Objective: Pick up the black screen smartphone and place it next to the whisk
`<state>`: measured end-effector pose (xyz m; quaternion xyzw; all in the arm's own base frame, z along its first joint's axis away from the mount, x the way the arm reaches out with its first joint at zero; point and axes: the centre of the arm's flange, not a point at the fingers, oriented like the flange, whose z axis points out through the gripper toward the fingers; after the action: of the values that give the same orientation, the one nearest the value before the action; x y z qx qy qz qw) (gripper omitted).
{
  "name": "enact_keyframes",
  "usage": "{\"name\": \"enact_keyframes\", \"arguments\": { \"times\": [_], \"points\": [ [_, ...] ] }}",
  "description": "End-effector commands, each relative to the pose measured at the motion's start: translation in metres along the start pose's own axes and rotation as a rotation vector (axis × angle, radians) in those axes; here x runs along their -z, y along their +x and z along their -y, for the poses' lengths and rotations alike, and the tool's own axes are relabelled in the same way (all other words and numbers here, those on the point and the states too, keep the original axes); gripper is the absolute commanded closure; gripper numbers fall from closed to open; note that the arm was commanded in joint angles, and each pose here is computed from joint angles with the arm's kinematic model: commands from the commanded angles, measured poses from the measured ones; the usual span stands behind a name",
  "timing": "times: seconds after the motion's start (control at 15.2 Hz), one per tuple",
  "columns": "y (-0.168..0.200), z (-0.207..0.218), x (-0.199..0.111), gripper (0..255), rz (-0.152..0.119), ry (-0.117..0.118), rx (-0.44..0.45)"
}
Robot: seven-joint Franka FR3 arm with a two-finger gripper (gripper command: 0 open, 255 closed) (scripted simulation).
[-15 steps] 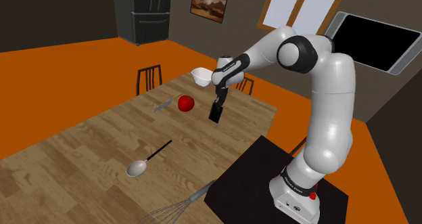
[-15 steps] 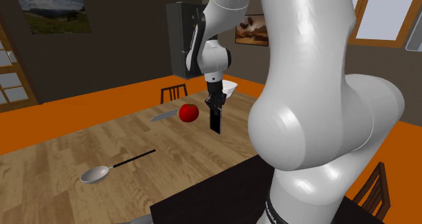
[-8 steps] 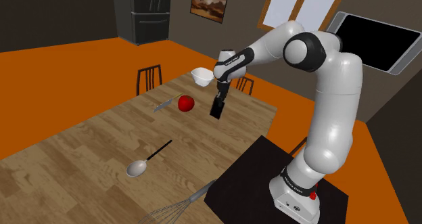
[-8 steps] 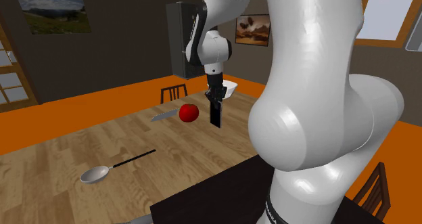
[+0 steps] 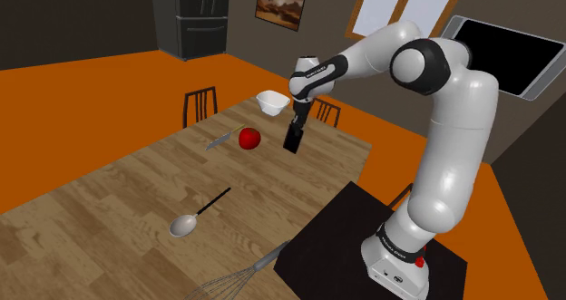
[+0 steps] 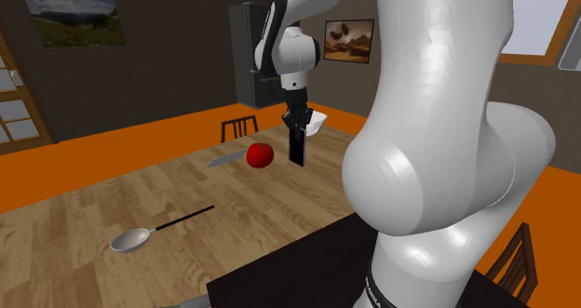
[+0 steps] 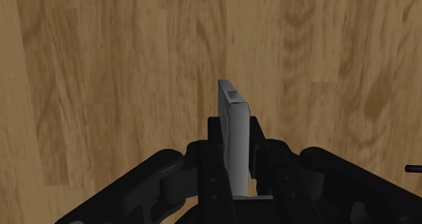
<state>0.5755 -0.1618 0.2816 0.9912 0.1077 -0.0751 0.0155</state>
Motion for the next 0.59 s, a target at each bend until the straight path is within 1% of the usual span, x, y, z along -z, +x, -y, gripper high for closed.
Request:
{"name": "enact_keyframes", "arguments": {
  "times": [0.0,0.53],
  "points": [
    [-0.002,-0.001,0.011,255,0.000,0.000,0.000],
    [-0.009,-0.001,0.053,255,0.000,0.000,0.000]
  ]
}}
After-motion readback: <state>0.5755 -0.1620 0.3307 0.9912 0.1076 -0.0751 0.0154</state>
